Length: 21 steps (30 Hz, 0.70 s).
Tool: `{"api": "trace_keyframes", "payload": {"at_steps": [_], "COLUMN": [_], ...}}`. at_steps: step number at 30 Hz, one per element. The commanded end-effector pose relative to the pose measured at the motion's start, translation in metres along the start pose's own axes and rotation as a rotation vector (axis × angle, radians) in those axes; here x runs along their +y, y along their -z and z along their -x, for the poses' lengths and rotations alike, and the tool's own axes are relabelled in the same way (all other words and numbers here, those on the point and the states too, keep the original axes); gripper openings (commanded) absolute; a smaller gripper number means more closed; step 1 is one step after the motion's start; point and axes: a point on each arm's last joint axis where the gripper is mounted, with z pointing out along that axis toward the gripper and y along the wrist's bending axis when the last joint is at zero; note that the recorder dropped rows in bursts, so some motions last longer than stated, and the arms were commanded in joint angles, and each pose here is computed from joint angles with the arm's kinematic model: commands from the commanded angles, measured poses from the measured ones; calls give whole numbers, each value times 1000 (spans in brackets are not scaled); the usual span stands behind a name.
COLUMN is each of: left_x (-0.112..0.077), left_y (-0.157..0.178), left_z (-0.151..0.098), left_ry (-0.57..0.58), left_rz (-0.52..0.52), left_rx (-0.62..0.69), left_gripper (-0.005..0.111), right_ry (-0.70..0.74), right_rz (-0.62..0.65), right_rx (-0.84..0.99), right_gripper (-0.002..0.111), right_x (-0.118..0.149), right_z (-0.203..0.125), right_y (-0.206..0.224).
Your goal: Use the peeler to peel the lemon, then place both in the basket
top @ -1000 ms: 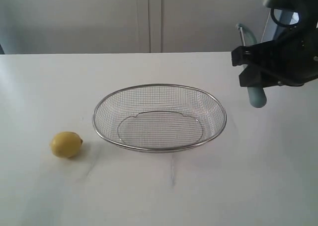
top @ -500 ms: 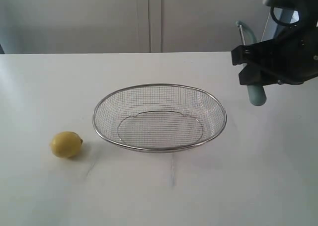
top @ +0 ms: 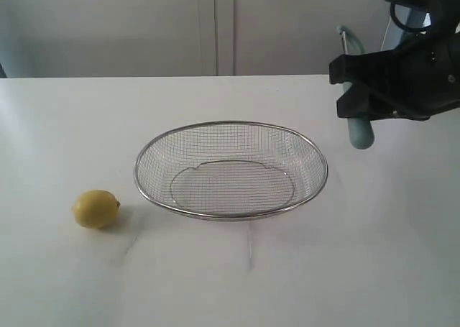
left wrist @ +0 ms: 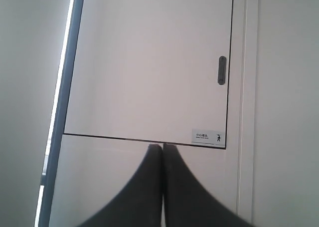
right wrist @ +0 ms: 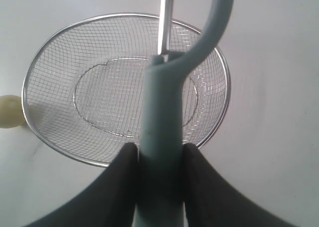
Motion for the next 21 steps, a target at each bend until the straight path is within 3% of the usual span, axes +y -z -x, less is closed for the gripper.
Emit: {"api": "trace_keyframes", "payload": {"at_steps": [1,12,21], "left_x": [-3,-25,-60], "left_y": [-19,-60,-93], "left_z": [-1,-24,-54], "left_ry": [73,7,-84], "left_rz": [-5,-185,-351], "left_rx": [54,253,726], "left_gripper": [0,0,0], "right_ry": [-21,39,40], "right_rz": [22,34,37], "right_rx": [-39,-21,0], "right_gripper": [0,0,0], "right_x": [1,2,2], "right_z": [3,1,-1], "right_y": [2,2,2]}}
